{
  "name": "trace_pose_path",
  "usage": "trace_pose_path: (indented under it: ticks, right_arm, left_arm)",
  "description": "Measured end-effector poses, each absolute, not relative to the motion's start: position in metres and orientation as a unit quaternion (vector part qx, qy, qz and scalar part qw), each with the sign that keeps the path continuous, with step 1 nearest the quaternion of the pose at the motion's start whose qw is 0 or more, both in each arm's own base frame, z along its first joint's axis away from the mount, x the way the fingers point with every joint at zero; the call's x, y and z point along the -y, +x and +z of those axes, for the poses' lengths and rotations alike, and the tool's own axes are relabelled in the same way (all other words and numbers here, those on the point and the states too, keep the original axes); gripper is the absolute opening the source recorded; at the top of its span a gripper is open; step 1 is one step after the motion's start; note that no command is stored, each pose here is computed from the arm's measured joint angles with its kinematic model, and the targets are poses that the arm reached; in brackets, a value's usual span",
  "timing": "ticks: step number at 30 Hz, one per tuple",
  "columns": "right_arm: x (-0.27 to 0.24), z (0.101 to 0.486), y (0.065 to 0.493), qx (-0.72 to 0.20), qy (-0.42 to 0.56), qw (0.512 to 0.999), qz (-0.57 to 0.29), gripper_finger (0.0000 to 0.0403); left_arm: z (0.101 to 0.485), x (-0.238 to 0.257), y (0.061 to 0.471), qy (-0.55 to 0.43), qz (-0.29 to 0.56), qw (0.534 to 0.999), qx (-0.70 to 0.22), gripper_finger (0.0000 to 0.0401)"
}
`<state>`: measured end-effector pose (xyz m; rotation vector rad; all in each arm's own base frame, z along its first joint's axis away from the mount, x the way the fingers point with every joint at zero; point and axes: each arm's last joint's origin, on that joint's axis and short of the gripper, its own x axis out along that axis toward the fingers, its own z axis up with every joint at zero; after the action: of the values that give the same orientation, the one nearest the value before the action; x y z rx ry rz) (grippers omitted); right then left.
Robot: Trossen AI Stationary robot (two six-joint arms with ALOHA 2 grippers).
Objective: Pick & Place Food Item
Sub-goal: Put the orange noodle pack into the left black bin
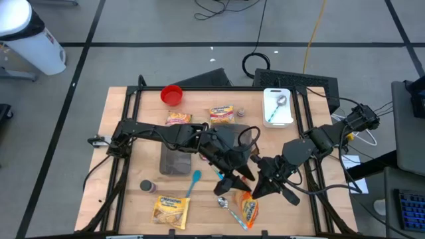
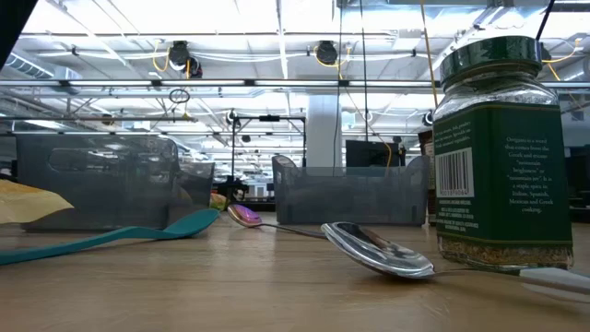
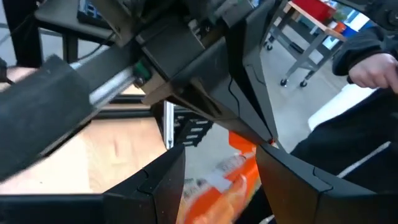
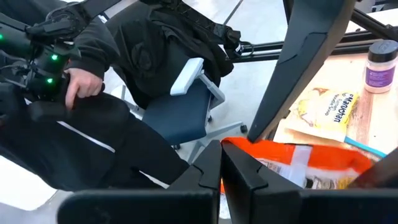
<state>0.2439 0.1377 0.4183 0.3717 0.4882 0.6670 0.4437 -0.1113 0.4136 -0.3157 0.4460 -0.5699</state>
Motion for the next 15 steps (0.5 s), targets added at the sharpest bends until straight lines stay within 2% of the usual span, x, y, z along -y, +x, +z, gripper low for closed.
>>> trace_pose_path:
  ticks: [15]
  right_arm:
    - [-0.1385,0.4217,0.2442,-0.221,0.182,0.897,0.336,0.0000]
  left_arm:
    - [0.4133,0.1166,0.4419,-0.154,-0.286,0.919,-0.222,0.0207]
